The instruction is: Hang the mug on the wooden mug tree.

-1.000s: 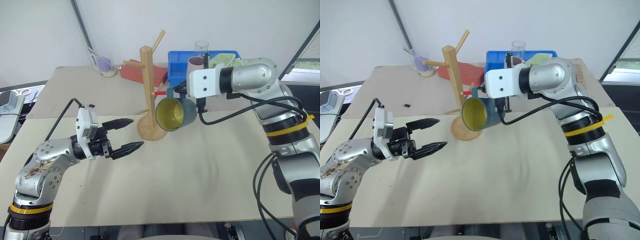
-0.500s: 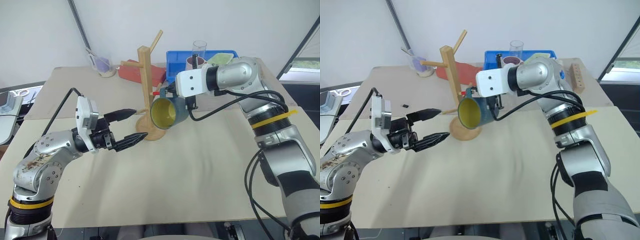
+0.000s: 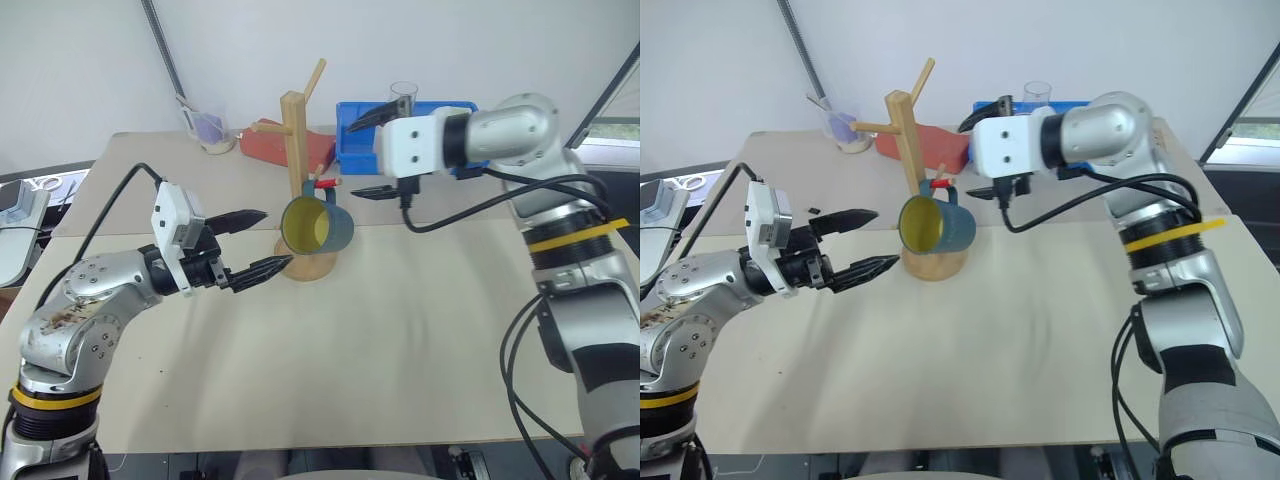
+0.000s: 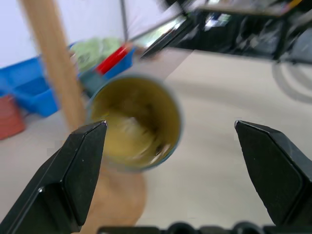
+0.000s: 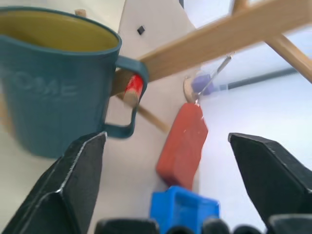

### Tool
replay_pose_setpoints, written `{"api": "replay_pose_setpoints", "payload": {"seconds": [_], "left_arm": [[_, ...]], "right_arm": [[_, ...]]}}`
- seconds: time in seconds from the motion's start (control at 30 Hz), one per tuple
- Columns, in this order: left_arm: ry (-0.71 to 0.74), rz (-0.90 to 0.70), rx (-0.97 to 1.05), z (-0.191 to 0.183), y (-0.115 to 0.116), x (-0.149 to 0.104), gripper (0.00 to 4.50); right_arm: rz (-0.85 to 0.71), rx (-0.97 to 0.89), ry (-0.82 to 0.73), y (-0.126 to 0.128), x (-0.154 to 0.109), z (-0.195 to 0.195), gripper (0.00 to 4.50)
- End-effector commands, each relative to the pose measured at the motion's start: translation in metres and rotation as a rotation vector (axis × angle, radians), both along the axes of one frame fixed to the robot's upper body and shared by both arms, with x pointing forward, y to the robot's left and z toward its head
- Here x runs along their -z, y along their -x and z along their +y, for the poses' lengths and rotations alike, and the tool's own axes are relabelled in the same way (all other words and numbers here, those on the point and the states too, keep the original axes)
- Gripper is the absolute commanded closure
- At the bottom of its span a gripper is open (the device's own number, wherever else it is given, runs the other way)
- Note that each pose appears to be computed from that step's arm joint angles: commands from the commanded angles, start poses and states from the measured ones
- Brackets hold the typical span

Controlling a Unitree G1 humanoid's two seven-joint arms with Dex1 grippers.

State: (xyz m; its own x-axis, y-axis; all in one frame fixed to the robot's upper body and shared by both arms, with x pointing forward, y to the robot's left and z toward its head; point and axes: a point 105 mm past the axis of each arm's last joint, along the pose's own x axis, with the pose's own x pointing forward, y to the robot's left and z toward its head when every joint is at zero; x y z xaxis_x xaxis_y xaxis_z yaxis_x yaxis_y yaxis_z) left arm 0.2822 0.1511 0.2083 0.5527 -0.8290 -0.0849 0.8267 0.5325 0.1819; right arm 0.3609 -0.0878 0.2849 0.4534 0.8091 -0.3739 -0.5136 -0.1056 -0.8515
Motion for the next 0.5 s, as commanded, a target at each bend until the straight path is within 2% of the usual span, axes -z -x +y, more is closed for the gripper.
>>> {"api": "replay_pose_setpoints", "payload": {"seconds": [0.03,0.1,0.23,0.5], "left_arm": [[-0.101,-0.059,-0.081,0.014,-0.009,-0.005,0.00],[-0.189,-0.050,-0.109,0.028,-0.010,-0.001,0.00],[-0.226,-0.049,-0.127,0.046,-0.010,-0.007,0.00],[-0.213,-0.058,-0.147,0.059,-0.016,-0.013,0.00]], "right_arm": [[0.099,-0.010,-0.114,0.019,-0.018,-0.013,0.03],[0.231,0.014,-0.198,0.030,-0.017,-0.029,0.03],[0.367,0.042,-0.300,0.050,-0.014,-0.040,0.03],[0.397,0.087,-0.373,0.060,-0.013,-0.042,0.03]]}}
